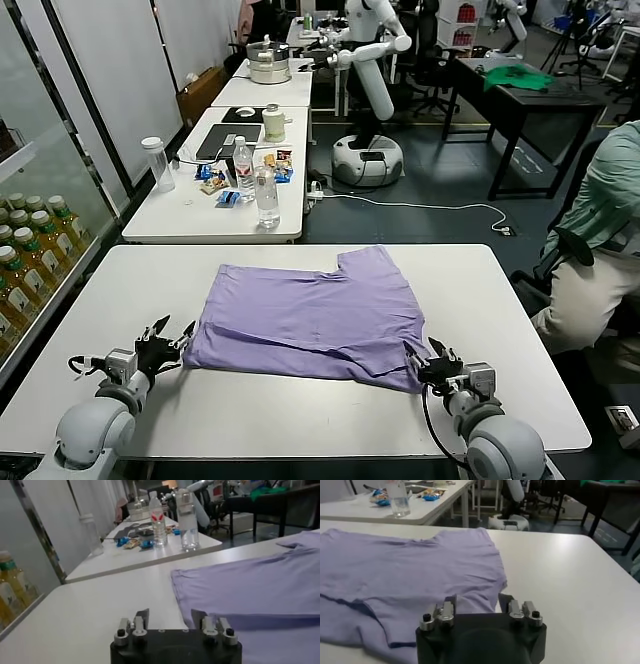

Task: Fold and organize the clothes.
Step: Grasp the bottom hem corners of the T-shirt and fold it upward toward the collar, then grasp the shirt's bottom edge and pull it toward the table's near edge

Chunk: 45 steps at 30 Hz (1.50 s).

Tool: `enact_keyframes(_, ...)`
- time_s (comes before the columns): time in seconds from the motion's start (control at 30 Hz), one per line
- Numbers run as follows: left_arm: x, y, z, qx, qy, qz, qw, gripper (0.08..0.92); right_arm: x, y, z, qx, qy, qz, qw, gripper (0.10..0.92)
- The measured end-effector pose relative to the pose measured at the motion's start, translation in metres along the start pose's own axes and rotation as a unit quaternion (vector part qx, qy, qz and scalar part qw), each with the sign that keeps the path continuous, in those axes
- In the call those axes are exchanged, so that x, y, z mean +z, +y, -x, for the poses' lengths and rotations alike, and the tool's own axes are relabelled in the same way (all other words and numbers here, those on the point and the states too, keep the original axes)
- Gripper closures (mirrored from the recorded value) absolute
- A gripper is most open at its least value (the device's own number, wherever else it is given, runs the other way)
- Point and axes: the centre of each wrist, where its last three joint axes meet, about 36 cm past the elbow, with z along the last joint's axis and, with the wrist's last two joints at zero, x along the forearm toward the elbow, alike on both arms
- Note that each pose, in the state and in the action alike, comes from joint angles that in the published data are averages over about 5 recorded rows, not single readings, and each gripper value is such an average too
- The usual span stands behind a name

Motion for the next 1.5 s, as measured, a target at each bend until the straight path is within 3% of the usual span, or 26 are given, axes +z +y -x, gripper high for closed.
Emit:
enact_keyframes(0.2, 0.012, -0.016, -0.017, 0.008, 0.029, -0.011, 0.999, 0.185, 0.014, 0.006, -0.008, 0.004, 0.019, 0.010, 1.000, 0.213)
enact_keyframes(0.33, 0.017, -0.019, -0.021, 0.005, 0.048, -0.016, 0.999, 0.214, 0.019, 0.009, -0.009, 0.002, 0.025, 0.018, 1.000, 0.299)
enact_keyframes(0.63, 0.023, -0.026, -0.026, 0.003, 0.065, -0.026, 0.998, 0.468, 0.025, 0.010, -0.005, -0.001, 0.024, 0.032, 0.999, 0.558)
enact_keyframes(0.97, 0.024, -0.035, -0.034, 0.010, 0.059, -0.036, 0.998, 0.754, 0.020, 0.003, -0.023, -0.012, 0.016, 0.031, 0.999, 0.849)
enact_keyframes(1.07, 0.023, -0.037, -0.043, 0.009, 0.055, -0.035, 0.998, 0.829, 0.016, -0.001, -0.038, -0.010, 0.013, 0.023, 1.000, 0.901)
enact_keyframes(1.17, 0.021, -0.040, -0.058, 0.007, 0.050, -0.031, 0.998, 0.886, 0.013, -0.004, -0.057, -0.004, 0.013, 0.015, 1.000, 0.908)
enact_keyframes(1.33, 0.023, -0.045, -0.090, 0.002, 0.054, -0.021, 0.998, 0.902, 0.014, -0.004, -0.082, 0.001, 0.021, 0.004, 1.000, 0.906)
enact_keyframes(1.5, 0.030, -0.047, -0.112, -0.005, 0.074, -0.013, 0.997, 0.870, 0.009, -0.004, -0.096, 0.002, 0.017, -0.006, 1.000, 0.809)
